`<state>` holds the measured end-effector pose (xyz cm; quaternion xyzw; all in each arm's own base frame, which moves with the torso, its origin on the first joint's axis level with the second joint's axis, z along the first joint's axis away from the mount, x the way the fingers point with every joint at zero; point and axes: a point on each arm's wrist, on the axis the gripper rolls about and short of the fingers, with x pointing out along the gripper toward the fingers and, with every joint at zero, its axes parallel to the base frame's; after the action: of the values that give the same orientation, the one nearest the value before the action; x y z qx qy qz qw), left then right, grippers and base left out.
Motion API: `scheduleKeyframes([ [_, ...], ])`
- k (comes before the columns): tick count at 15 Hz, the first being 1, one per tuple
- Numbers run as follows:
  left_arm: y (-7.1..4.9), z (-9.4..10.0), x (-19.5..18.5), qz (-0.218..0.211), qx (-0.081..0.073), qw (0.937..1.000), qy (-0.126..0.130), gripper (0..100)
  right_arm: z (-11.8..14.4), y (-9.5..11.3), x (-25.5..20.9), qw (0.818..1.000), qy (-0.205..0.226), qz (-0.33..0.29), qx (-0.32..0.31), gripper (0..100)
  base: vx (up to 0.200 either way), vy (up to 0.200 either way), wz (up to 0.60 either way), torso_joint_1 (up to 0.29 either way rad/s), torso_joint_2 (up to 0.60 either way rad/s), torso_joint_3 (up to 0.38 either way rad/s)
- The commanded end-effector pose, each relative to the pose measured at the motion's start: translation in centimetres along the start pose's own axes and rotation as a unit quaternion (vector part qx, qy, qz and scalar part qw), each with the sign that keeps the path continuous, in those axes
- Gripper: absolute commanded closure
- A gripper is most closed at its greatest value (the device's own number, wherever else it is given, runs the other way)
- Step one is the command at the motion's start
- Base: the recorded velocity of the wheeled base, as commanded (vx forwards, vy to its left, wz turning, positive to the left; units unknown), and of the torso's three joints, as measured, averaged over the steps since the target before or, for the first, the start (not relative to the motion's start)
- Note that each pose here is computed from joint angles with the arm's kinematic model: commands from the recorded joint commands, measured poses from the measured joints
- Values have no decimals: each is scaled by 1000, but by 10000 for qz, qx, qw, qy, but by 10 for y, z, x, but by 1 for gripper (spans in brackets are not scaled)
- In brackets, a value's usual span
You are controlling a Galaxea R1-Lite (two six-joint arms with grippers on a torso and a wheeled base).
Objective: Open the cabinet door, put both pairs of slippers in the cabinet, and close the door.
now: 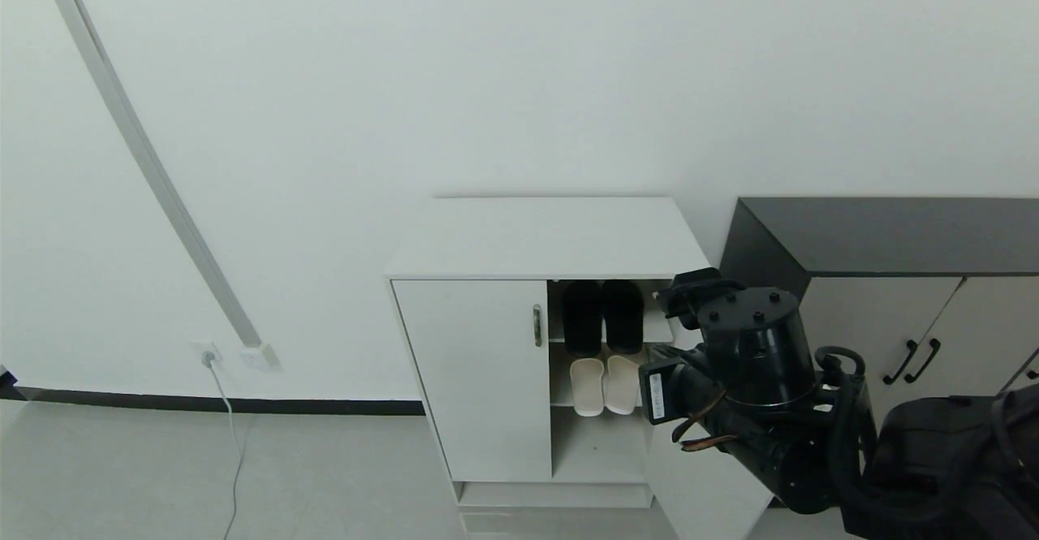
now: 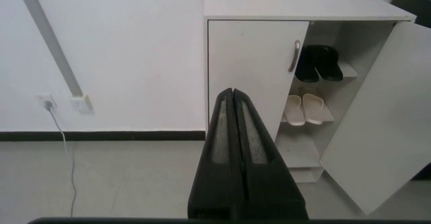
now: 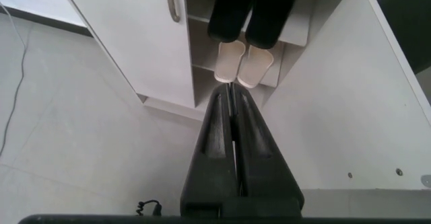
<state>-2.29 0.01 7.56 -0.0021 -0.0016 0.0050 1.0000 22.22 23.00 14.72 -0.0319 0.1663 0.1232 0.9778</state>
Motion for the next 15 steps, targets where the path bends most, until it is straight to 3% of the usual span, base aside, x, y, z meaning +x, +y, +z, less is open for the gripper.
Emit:
scheduleKeyframes([
  [1, 0, 0, 0, 4, -2, 10000, 1, 100, -1, 0, 2, 10000, 24, -8, -11, 100, 0, 0, -600, 2, -2, 7],
  [4, 0, 0, 0, 4, -2, 10000, 8, 100, -3, -3, 9, 9999, 45, -99, 23, 100, 0, 0, -600, 4, -2, 1],
  [14, 0, 0, 0, 11, -2, 10000, 1, 100, -8, -8, 22, 9997, -61, -230, 26, 100, 0, 0, 0, 0, 0, 0],
  [15, 0, 0, 0, 11, -9, 10000, 1, 100, -10, -8, 24, 9997, -61, -238, 28, 100, -200, 0, 0, 2, 2, 2],
])
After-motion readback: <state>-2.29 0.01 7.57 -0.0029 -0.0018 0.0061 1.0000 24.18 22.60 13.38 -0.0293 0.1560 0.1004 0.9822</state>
